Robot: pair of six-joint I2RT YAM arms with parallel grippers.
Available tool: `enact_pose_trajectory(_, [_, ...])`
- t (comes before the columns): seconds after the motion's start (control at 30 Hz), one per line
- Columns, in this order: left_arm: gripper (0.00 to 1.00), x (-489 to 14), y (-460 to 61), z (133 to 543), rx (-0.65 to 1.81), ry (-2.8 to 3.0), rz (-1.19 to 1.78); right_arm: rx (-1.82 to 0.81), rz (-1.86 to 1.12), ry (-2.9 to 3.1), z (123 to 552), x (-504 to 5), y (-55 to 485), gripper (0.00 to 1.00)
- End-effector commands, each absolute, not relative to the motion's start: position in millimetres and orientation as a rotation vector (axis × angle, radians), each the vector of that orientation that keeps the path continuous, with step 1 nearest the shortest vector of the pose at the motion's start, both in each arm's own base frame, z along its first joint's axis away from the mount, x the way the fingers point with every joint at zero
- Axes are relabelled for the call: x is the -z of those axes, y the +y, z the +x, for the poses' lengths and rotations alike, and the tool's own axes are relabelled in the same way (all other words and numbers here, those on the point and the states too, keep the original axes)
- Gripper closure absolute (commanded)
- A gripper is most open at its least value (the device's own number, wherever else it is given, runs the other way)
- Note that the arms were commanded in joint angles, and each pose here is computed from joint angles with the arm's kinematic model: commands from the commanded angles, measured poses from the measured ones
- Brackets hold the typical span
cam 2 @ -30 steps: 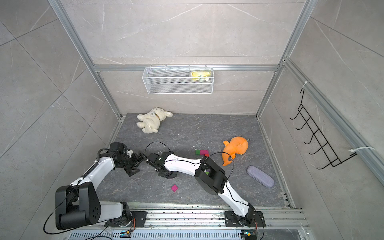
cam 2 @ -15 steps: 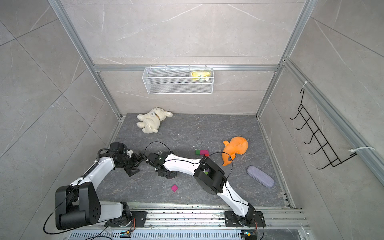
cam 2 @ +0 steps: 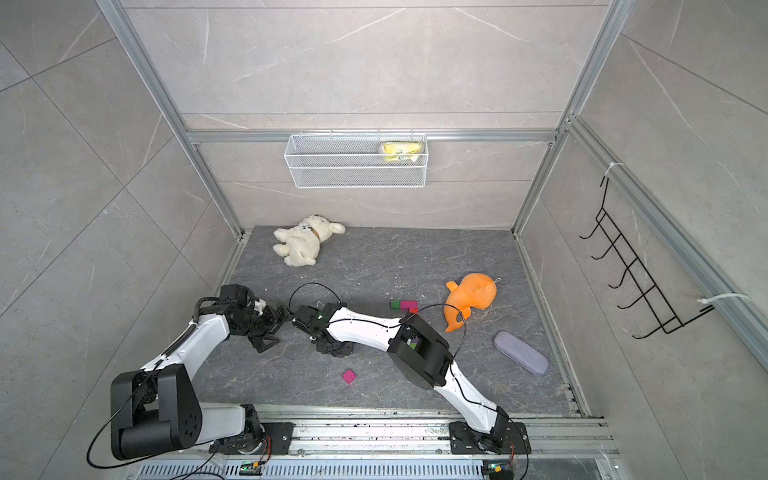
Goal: Assemble the number 7 with building blocks
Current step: Assemble the building block at the center of the board.
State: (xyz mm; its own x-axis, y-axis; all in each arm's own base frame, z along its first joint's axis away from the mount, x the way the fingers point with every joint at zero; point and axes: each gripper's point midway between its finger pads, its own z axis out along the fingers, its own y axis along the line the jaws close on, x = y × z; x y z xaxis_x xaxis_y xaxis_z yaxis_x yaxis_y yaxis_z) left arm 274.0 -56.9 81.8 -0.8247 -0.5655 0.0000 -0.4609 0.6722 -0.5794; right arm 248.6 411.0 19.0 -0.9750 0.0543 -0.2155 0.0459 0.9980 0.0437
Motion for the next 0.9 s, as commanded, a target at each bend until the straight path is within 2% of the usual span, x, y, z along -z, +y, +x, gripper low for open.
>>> enact_pose_trajectory(0.0, [0.0,-85.4,-59.2,271.8,0.867,2.711,-0.801,0.028,0.066,2.934,251.6,-6.0,399.0,0.53])
enact_pose_trajectory(0.27, [0.0,-85.6,-59.0,271.5,0.865,2.711,-0.801,0.035,0.059,2.928,254.2,-8.0,397.2,0.51])
enact_pose_trajectory(0.87, [0.0,-85.1,-59.4,271.7,0.867,2.712,-0.801,0.044,0.046,2.939,256.8,-4.5,392.7,0.56])
